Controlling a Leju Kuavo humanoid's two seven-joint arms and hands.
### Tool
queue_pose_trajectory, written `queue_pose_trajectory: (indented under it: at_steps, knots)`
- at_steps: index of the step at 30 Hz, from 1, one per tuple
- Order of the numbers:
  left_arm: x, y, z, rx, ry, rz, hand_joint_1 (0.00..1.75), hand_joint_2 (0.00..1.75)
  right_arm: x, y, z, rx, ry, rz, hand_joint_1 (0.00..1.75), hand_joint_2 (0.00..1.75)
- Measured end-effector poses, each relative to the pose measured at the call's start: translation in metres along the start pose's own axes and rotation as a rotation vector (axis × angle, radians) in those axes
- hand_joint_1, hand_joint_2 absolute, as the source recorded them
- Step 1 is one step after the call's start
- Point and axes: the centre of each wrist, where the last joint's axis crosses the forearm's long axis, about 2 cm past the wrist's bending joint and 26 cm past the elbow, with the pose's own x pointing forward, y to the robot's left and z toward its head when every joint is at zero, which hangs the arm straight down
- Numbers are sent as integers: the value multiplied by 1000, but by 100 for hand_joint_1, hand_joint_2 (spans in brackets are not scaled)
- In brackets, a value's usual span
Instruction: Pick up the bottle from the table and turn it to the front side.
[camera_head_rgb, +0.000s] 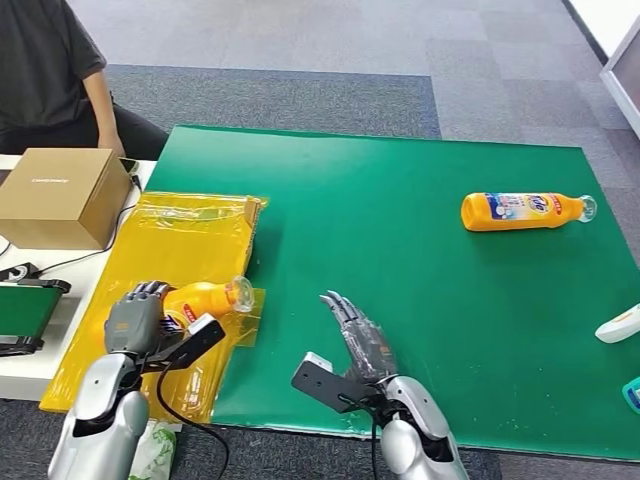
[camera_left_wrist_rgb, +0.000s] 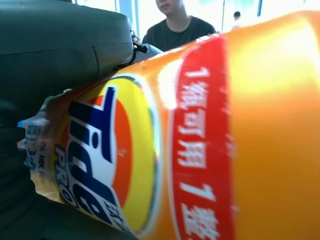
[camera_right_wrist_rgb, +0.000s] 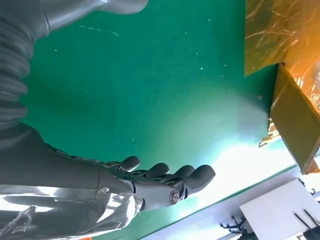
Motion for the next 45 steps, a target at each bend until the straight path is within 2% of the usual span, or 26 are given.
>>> queue_pose_trajectory:
  at_steps: [2, 4, 8, 13, 19, 28, 33, 37, 42, 45]
  knots:
    - [-2, -3, -1, -24, 2, -23, 8, 175, 0, -2, 0, -10, -8, -3, 0, 175]
    - [-4, -6, -1, -41, -2, -46, 0, 175, -1, -5, 1, -23, -18, -8, 0, 175]
    - [-10, -12, 1, -52, -45, -66, 0, 0, 0, -11, 2, -59, -41, -26, 0, 175]
    - [-20, -17, 9, -2, -136, -43, 0, 0, 2, -16, 1, -100, -61, -50, 0, 175]
    - [-24, -14, 21, 132, -212, 53, 0, 0, 3, -18, 1, -130, -65, -69, 0, 175]
    - [-14, 23, 25, 441, -343, 360, 0, 0, 6, -25, 2, -169, -64, -74, 0, 175]
    - [-12, 43, 28, 565, -408, 513, 0, 0, 9, -30, 3, -191, -69, -77, 0, 175]
    - [-11, 51, 31, 567, -464, 667, 0, 175, 10, -32, 3, -209, -79, -85, 0, 175]
    - [-10, 47, 38, 403, -613, 1051, 0, 175, 12, -36, 8, -276, -152, -109, 0, 175]
    - [-15, 39, 47, 245, -720, 1224, 0, 175, 15, -39, 12, -320, -234, -146, 0, 175]
